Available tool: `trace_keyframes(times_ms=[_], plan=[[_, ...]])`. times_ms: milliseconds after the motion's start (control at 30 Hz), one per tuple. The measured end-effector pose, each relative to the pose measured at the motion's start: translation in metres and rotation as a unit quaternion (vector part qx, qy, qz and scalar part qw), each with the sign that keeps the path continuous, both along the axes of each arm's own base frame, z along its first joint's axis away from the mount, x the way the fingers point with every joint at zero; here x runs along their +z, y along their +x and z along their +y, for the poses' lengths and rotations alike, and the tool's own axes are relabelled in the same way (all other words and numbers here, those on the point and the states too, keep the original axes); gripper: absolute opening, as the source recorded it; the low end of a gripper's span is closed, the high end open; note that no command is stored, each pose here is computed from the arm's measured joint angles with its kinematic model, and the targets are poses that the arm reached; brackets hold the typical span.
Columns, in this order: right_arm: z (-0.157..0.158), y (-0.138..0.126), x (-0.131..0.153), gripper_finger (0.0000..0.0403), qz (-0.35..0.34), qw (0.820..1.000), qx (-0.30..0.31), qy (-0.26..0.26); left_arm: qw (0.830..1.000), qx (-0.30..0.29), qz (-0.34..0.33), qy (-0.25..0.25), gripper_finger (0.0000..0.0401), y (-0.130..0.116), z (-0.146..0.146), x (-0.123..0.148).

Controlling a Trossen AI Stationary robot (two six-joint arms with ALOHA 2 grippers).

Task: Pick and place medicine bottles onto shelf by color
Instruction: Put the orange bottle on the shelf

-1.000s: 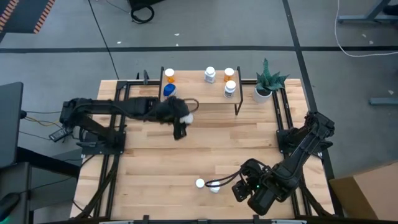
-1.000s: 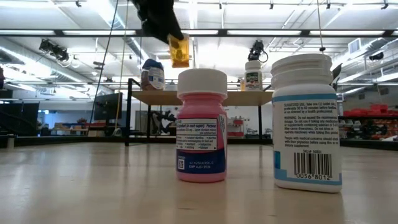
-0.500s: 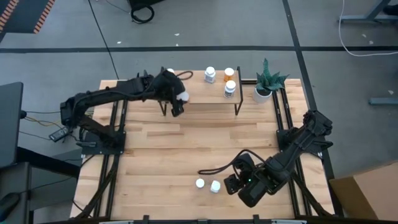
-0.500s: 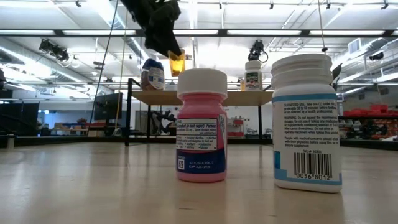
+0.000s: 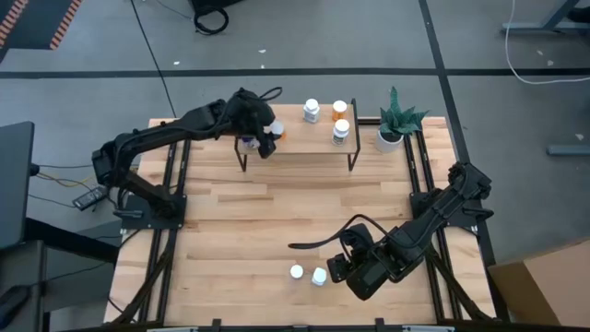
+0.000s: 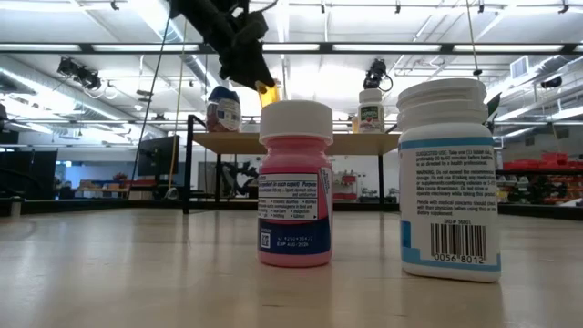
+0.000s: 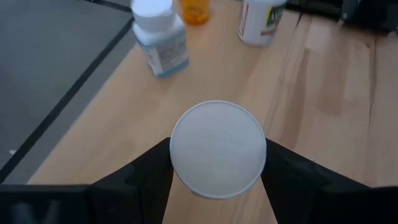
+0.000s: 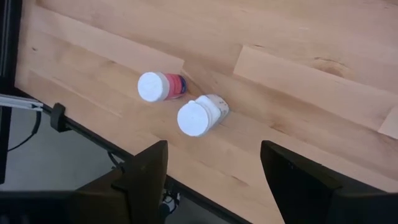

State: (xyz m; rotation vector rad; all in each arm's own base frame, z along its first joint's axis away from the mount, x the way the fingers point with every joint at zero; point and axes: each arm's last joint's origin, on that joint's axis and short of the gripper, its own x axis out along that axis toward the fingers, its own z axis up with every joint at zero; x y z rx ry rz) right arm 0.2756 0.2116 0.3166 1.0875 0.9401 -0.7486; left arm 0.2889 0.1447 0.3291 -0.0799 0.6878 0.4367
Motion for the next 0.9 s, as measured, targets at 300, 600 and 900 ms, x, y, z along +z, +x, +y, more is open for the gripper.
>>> trace_keyframes(times_ms=[300, 600, 900], plan=[[0.001, 0.001, 0.001, 0.0264, -0.005, 1.000, 0.001, 0.008, 1.000, -0.011, 0.009, -0.001, 0.0228, 0.016, 0.009, -0.006], [0.001, 0.001, 0.001, 0.0264, -0.005, 1.000, 0.002, 0.008, 0.999, -0.015, 0.021, 0.024, 0.0228, 0.051, 0.037, 0.036], [0.004, -0.001, 0.001, 0.0264, -0.006, 1.000, 0.006, 0.010, 0.994, -0.001, 0.108, -0.001, 0.0224, 0.060, 0.068, 0.038]])
